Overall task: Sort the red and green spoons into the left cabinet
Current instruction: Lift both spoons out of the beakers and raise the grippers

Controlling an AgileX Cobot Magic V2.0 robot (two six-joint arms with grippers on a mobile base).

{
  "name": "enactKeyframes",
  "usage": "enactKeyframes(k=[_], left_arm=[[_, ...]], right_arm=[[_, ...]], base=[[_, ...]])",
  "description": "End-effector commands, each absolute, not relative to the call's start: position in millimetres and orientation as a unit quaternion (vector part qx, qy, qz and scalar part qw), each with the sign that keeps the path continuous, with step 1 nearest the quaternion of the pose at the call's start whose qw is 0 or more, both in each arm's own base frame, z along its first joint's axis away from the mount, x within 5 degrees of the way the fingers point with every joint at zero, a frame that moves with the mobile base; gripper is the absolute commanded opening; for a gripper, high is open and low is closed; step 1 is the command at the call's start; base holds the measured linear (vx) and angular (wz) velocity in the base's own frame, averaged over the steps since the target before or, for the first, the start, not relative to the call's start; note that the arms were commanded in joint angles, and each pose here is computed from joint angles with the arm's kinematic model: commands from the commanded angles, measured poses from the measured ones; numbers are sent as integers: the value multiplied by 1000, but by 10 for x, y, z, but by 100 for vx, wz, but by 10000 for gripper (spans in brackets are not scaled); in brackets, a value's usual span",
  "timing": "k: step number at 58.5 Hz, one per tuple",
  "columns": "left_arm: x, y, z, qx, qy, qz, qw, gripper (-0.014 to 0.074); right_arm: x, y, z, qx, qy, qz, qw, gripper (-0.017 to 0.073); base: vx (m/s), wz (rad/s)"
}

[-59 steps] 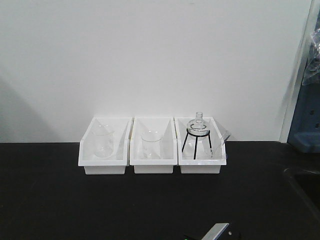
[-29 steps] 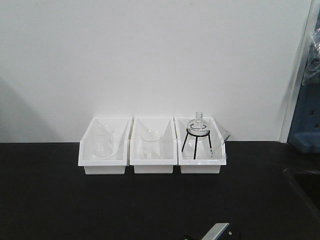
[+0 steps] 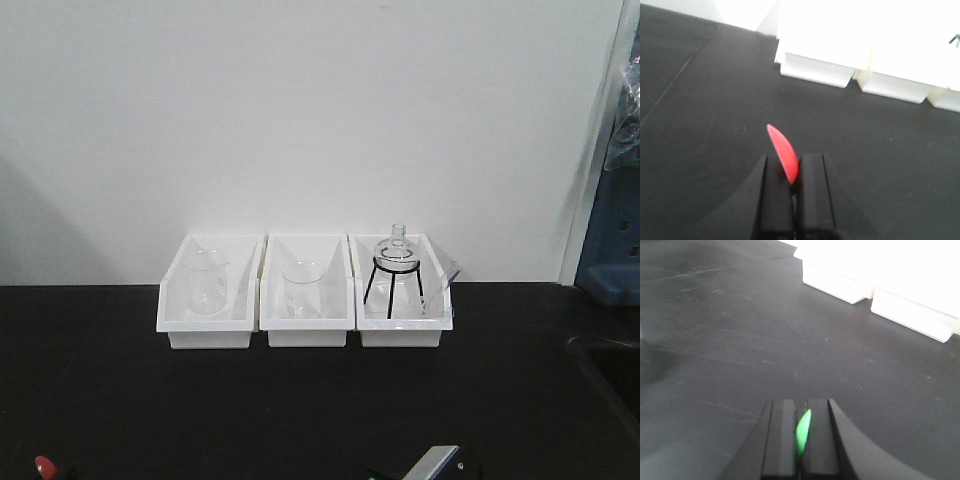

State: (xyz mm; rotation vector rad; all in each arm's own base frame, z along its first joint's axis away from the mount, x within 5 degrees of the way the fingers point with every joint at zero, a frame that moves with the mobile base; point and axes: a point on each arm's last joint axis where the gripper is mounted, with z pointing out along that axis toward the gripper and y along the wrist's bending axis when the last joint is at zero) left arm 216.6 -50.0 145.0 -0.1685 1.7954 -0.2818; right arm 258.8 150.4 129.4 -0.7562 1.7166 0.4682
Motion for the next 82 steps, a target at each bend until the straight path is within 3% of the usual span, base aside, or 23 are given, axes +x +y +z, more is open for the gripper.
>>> enactKeyframes(k=[1, 4, 34, 57, 71, 82], left_arm=[[2218, -525, 1629, -72, 731, -138, 664, 25], [2219, -528, 1644, -70, 726, -141, 670, -9], [2185, -671, 1792, -13, 672, -213, 709, -1], [2145, -760, 1817, 24, 668, -251, 700, 0], [2116, -743, 2060, 25, 635, -254, 729, 0], [2025, -710, 2203, 26, 650, -245, 718, 0]], right_arm=[[2635, 1535, 1518, -311, 689, 214, 619, -9], [2635, 1535, 1518, -311, 689, 214, 619, -9], [2633, 1536, 1543, -309, 685, 216, 624, -9], [2542, 1410, 2065, -294, 680, 178, 648, -6], [2452, 1355, 2316, -292, 665, 169, 667, -6], [2401, 1320, 2416, -285, 667, 168, 667, -6]], base=[[0, 0], [0, 0], [0, 0], [0, 0], [0, 0], [0, 0]])
